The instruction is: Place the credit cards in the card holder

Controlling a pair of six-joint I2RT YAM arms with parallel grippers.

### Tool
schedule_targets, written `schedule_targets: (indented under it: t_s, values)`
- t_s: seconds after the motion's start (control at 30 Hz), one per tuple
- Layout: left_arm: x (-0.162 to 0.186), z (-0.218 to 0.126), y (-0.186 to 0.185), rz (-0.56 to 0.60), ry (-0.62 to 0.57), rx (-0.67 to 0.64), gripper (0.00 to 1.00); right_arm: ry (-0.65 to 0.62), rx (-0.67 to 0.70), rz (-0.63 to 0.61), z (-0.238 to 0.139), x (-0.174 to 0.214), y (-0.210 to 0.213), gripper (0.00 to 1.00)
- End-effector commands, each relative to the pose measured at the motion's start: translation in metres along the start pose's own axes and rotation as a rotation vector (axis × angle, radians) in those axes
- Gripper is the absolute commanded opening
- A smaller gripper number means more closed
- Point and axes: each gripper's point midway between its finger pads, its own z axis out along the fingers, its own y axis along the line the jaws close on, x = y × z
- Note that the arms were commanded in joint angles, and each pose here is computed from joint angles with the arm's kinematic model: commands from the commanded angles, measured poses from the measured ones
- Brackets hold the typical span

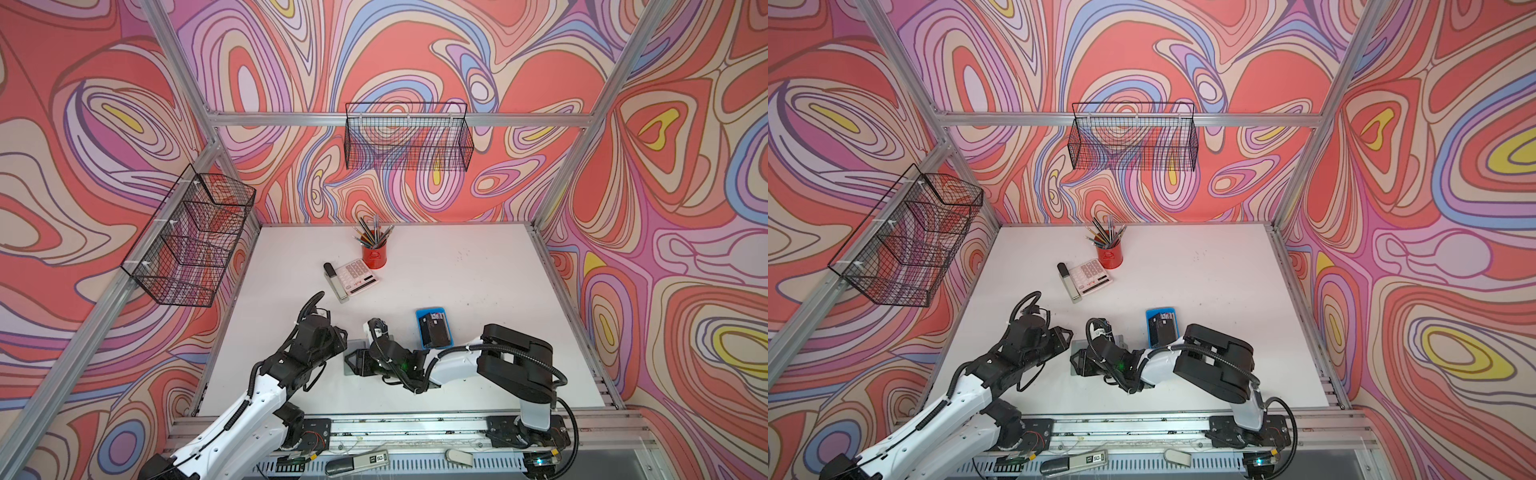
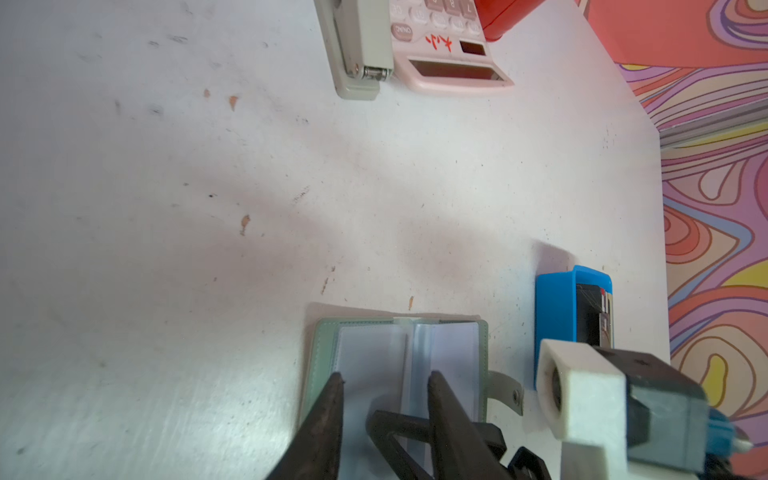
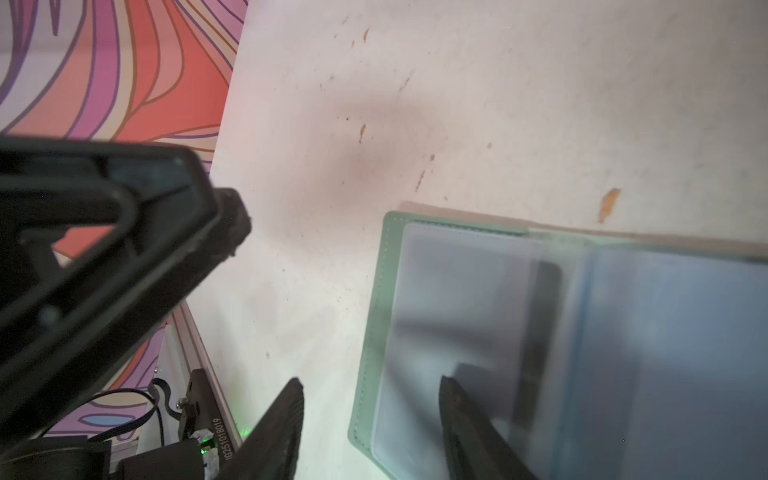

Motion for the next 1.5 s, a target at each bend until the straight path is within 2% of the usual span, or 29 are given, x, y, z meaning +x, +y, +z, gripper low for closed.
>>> schedule_targets:
  t_s: [0.0,0.13,0.33,0.5,0.63,0.73,0.9,1.03,1.07,1.1,1.17,1.23,1.33,1.4,1.47]
  values:
    - [-0.001,-0.015,0.026,0.003,-0.027,-0.111,0.38,0.045,0.027,-0.003,0.009,0.015,-0.012,0.55]
    - [-0.004,-0.031,0.033,0.038,-0.059,-0.120,0.40,-0.006,0.054,-0.071,-0.013,-0.004,0.002,0.55]
    - [-0.032,-0.074,0.065,0.144,-0.242,-0.285,0.53,-0.148,0.189,-0.156,-0.103,-0.067,0.012,0.63]
    - [-0.033,-0.072,0.069,0.171,-0.261,-0.293,0.54,-0.296,0.413,-0.152,-0.189,-0.115,-0.028,0.74]
    - [-0.032,-0.067,0.068,0.184,-0.241,-0.301,0.54,-0.328,0.541,-0.104,-0.237,-0.136,-0.073,0.81]
    - [-0.029,-0.065,0.069,0.186,-0.219,-0.309,0.53,-0.278,0.596,-0.084,-0.243,-0.134,-0.100,0.84]
    - [-0.027,-0.061,0.063,0.198,-0.205,-0.281,0.55,-0.174,0.624,-0.075,-0.224,-0.119,-0.119,0.82]
    - [-0.024,-0.056,0.054,0.215,-0.174,-0.236,0.55,-0.123,0.719,-0.067,-0.218,-0.110,-0.136,0.86]
    - [-0.023,-0.054,0.049,0.210,-0.167,-0.211,0.55,-0.127,0.743,-0.070,-0.220,-0.111,-0.138,0.86]
    - [-0.019,-0.049,0.031,0.217,-0.142,-0.119,0.54,-0.128,0.752,-0.076,-0.221,-0.110,-0.138,0.86]
    - [-0.007,-0.042,-0.021,0.222,-0.058,0.146,0.52,-0.135,0.721,-0.074,-0.220,-0.110,-0.135,0.86]
    - [0.001,-0.041,-0.063,0.173,0.021,0.325,0.47,-0.162,0.669,-0.074,-0.218,-0.113,-0.128,0.79]
    - [0.010,-0.033,-0.112,0.173,0.063,0.455,0.47,-0.210,0.682,-0.061,-0.224,-0.119,-0.130,0.73]
    - [0.027,-0.021,-0.137,0.225,0.095,0.463,0.47,-0.244,0.683,-0.045,-0.230,-0.122,-0.134,0.72]
    - [0.040,-0.012,-0.174,0.250,0.143,0.499,0.42,-0.270,0.658,-0.022,-0.237,-0.127,-0.137,0.71]
